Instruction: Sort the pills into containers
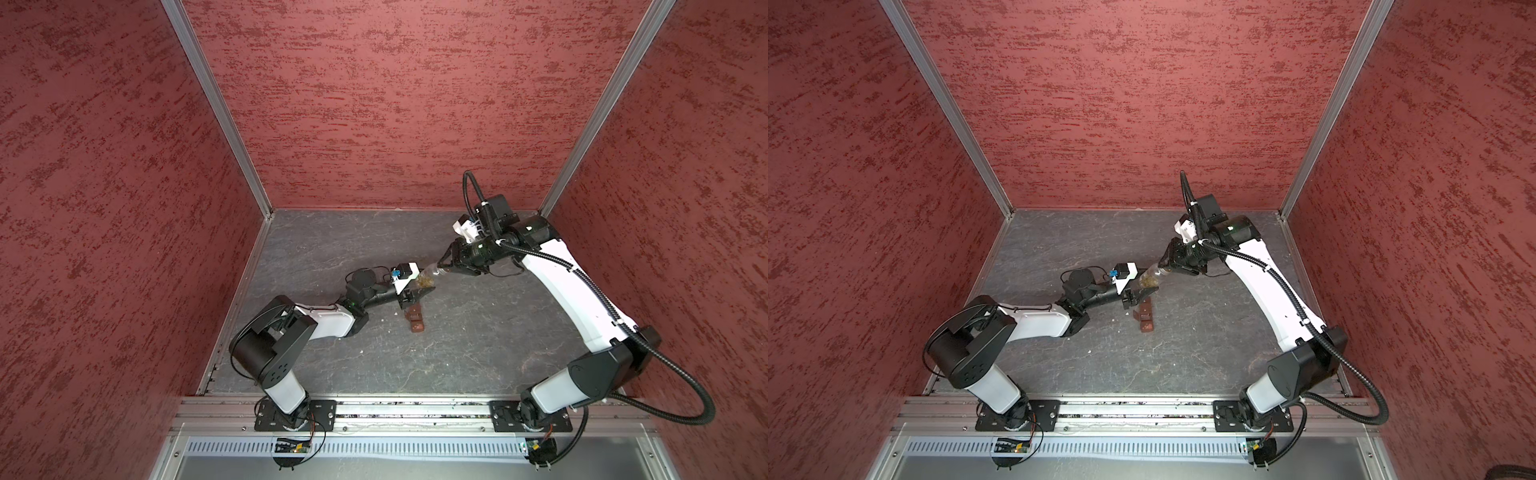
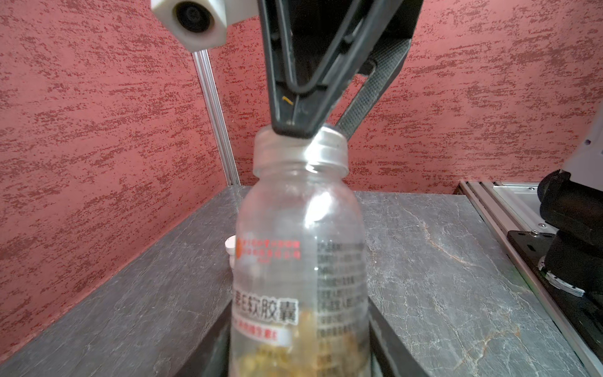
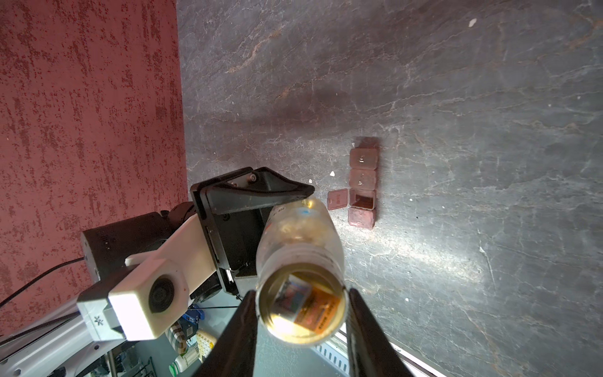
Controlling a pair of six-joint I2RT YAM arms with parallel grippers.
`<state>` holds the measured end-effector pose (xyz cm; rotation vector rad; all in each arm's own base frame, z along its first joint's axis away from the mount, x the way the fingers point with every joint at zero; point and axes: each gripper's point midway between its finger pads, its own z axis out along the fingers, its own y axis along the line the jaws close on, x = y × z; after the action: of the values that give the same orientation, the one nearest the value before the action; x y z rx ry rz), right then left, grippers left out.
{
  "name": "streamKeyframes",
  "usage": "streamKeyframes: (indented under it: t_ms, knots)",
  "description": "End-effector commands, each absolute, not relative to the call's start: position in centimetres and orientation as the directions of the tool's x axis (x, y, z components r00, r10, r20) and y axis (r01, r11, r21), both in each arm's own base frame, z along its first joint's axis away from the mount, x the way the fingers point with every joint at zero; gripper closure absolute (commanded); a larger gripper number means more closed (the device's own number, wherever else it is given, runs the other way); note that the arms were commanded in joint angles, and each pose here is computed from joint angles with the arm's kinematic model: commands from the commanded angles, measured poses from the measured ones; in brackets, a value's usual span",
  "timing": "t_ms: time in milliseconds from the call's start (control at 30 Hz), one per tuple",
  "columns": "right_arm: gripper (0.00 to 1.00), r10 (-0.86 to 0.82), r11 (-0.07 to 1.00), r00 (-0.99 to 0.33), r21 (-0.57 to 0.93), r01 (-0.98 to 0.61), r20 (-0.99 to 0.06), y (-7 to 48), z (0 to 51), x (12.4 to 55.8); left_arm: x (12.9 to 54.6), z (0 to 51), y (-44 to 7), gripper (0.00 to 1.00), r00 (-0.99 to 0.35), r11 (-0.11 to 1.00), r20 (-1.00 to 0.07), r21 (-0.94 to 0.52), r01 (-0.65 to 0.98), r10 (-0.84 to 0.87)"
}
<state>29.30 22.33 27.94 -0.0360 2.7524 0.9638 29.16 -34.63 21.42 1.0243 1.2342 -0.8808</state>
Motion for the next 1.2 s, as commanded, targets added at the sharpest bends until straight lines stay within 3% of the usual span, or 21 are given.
streamKeyframes:
  t_ms: [0, 167, 300, 600, 1167]
  knots:
    - [0.45, 0.04, 0.775, -0.963, 0.616, -0.138, -0.266, 22.1, 29.0, 28.9, 29.4, 21.5, -35.0, 0.69, 0.154, 0.315, -0.988, 0.152, 0.937, 0.019]
    - [0.34, 0.149, 0.771, -0.947, 0.634, -0.068, -0.283, 20.9, 30.0, 30.0, 30.5, 20.3, -34.1, 0.74, 0.209, 0.417, -0.976, 0.213, 0.884, 0.055]
    - [0.33, 0.219, 0.743, -0.942, 0.669, -0.006, -0.253, 20.3, 29.9, 30.7, 31.6, 20.1, -33.1, 0.82, 0.283, 0.51, -0.956, 0.283, 0.812, 0.08]
    - [0.36, 0.275, 0.703, -0.954, 0.702, 0.115, -0.119, 20.9, 28.3, 32.1, 33.4, 19.4, -33.0, 0.99, 0.419, 0.595, -0.884, 0.454, 0.663, 0.207]
    - [0.36, 0.3, 0.709, -0.953, 0.678, 0.196, -0.038, 21.8, 24.3, 34.6, 34.0, 18.4, -33.8, 1.0, 0.477, 0.585, -0.842, 0.525, 0.618, 0.251]
